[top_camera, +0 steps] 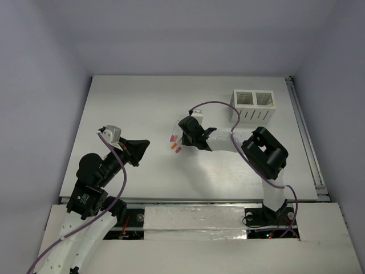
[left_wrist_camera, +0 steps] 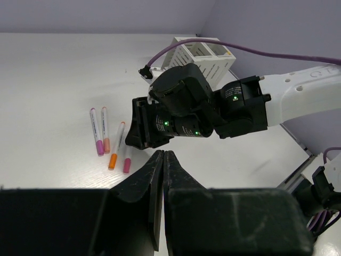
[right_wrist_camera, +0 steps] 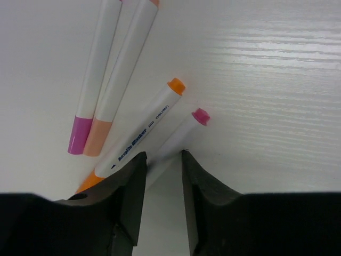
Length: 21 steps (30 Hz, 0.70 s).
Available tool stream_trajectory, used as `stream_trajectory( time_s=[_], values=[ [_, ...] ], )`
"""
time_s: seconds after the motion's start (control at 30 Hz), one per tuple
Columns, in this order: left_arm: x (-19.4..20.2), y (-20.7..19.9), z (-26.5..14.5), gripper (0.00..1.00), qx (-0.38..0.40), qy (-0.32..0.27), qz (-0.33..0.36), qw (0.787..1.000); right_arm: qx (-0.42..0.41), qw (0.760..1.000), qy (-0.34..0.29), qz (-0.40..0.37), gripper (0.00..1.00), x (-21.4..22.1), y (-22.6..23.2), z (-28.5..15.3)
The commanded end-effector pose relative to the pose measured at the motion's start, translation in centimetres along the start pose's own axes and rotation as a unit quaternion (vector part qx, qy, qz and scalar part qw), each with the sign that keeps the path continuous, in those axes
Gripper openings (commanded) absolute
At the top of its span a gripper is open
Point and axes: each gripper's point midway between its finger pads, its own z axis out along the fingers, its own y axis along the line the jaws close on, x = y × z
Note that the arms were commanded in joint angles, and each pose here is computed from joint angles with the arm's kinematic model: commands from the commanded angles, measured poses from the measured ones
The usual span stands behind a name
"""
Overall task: Sort the stationery into containers
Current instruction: Pick up the pen from the center of the board.
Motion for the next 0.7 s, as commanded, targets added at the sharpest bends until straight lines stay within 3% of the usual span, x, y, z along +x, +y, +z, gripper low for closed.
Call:
stream_trajectory(
  time_s=[0.0, 0.2, 0.23, 0.33, 0.53, 0.67],
  values=[
    [-1.6, -1.0, -0.3, 0.0, 0.018, -0.023, 0.007, 1.0, 0.042, 0.999, -0.009, -0.027, 0.36, -0.4, -1.2, 0.1],
    [-1.5, -1.0, -0.2, 0.0, 0.019, -0.022, 0.007, 1.0, 0.073, 0.992, 0.003, -0.104, 0.23, -0.3, -3.2, -0.8],
    [-1.5, -1.0, -0.3, 0.0, 0.018, -0.021, 0.006, 1.0, 0.075, 0.991, 0.011, -0.11, 0.23, -0.1, -3.5, -1.1],
    [-1.6, -1.1, -0.3, 0.01, 0.019, -0.023, 0.007, 1.0, 0.059, 0.991, 0.025, -0.121, 0.4, 0.3, -3.0, -1.2],
    [-1.6, -1.1, -0.3, 0.01, 0.02, -0.023, 0.006, 1.0, 0.067, 0.985, 0.06, -0.146, 0.42, 1.3, -3.1, -0.7],
    [-1.6, -1.2, -0.4, 0.01, 0.021, -0.024, 0.008, 0.999, 0.076, 0.982, 0.073, -0.159, 0.35, 1.5, -3.2, -0.3]
  ],
)
